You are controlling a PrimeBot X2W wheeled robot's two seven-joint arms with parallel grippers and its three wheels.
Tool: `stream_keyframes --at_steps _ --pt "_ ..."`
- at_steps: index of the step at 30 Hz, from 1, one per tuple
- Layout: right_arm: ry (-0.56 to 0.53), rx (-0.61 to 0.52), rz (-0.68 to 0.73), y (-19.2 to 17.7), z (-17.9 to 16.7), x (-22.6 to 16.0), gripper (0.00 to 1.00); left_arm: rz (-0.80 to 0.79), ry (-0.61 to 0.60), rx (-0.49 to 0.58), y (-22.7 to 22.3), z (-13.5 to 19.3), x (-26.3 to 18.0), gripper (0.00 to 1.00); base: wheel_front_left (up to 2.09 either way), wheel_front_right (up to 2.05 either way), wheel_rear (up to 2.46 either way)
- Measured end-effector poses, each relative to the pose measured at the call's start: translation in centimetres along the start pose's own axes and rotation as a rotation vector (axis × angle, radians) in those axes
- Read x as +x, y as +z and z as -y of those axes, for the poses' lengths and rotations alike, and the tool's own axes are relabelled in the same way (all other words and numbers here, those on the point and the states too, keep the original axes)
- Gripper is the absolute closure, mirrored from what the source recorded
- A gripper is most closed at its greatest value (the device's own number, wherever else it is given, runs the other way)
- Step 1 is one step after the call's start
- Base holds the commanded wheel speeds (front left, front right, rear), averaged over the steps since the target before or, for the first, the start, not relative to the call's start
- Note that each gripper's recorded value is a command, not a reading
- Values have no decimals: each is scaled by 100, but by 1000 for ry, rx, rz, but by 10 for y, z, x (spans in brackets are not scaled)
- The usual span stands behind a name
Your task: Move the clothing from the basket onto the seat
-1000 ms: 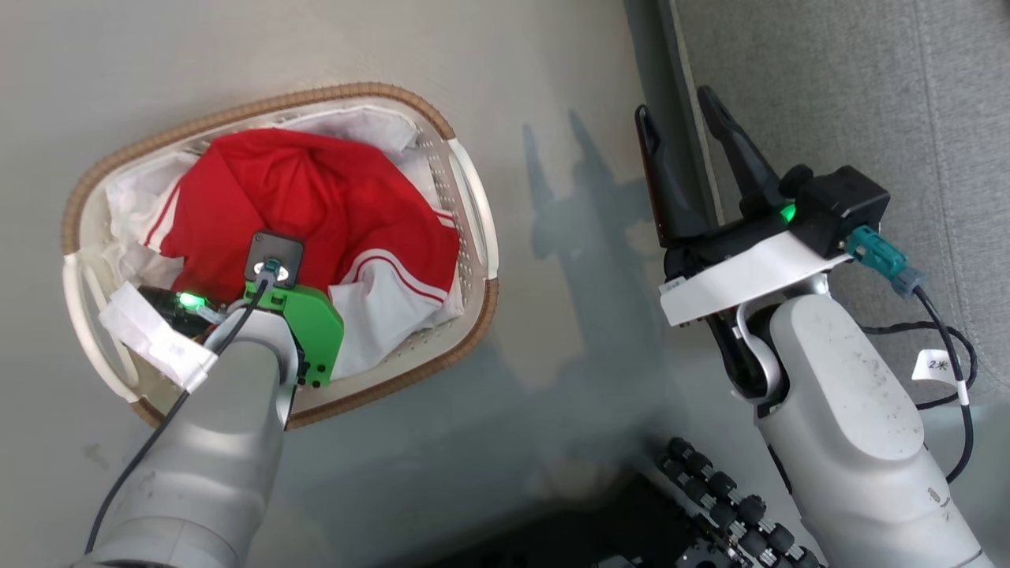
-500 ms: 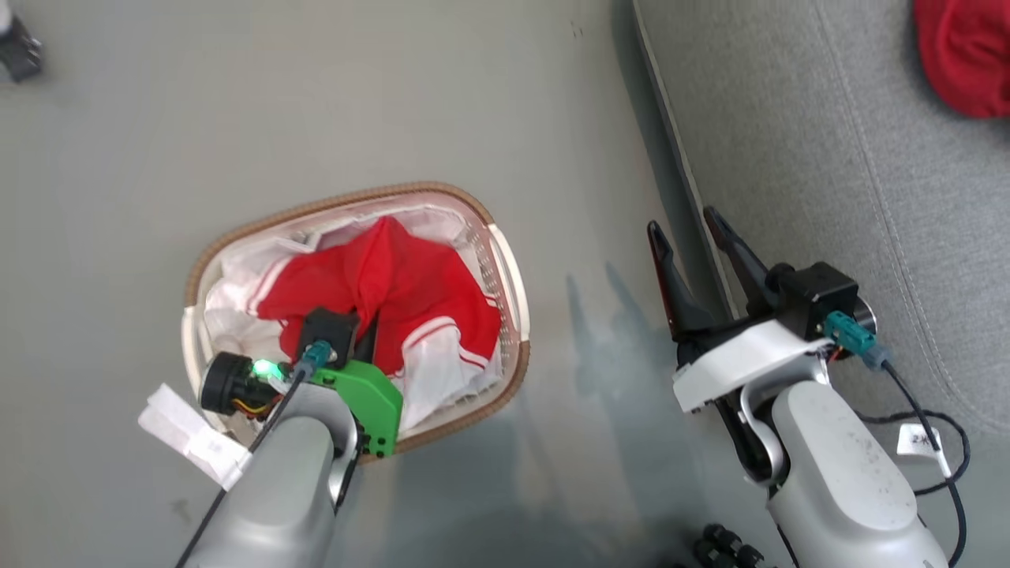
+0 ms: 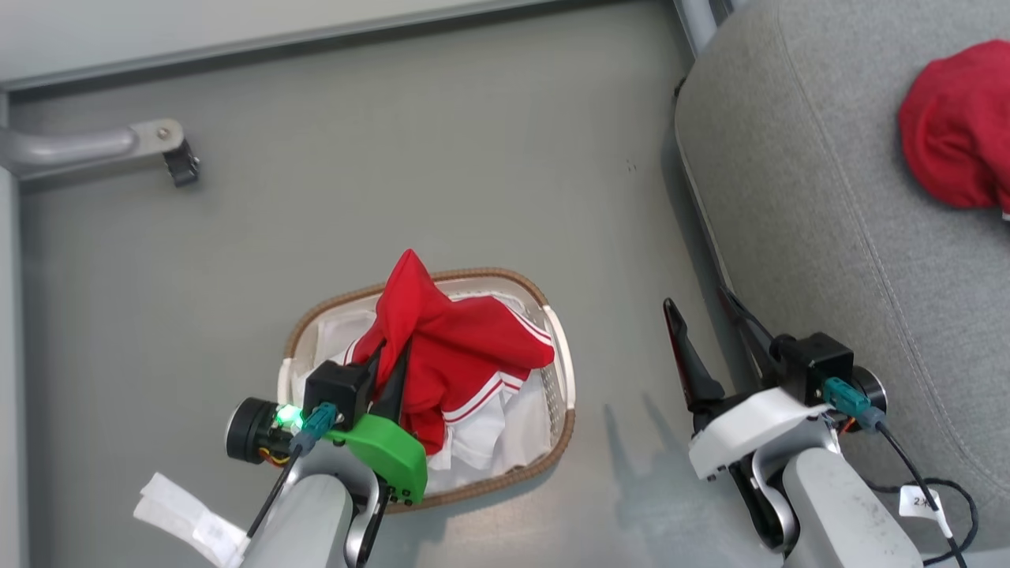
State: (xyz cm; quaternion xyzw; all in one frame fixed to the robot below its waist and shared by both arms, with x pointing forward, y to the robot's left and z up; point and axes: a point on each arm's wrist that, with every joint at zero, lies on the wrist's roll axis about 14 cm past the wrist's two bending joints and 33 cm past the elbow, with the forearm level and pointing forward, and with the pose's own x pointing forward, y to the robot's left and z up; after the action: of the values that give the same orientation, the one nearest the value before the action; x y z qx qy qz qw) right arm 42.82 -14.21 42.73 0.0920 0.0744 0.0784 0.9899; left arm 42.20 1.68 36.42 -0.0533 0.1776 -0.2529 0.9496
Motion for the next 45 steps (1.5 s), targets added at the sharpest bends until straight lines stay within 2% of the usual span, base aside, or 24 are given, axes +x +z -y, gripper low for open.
stream_keyframes --at_steps 12,24,31,37,45 --pt "43 -1 27 11 -24 -33 0 281 63 25 90 -2 -45 100 0 0 0" --pt "56 -7 60 20 -31 -52 0 585 -31 67 191 34 -76 100 0 0 0" --pt "49 -1 61 19 -30 -60 0 631 -79 67 205 52 -81 100 0 0 0" --pt "162 -25 107 36 -65 -50 0 626 -109 51 203 60 -79 100 0 0 0" --pt "446 -69 225 81 -152 -33 0 610 -133 35 198 67 -76 100 0 0 0"
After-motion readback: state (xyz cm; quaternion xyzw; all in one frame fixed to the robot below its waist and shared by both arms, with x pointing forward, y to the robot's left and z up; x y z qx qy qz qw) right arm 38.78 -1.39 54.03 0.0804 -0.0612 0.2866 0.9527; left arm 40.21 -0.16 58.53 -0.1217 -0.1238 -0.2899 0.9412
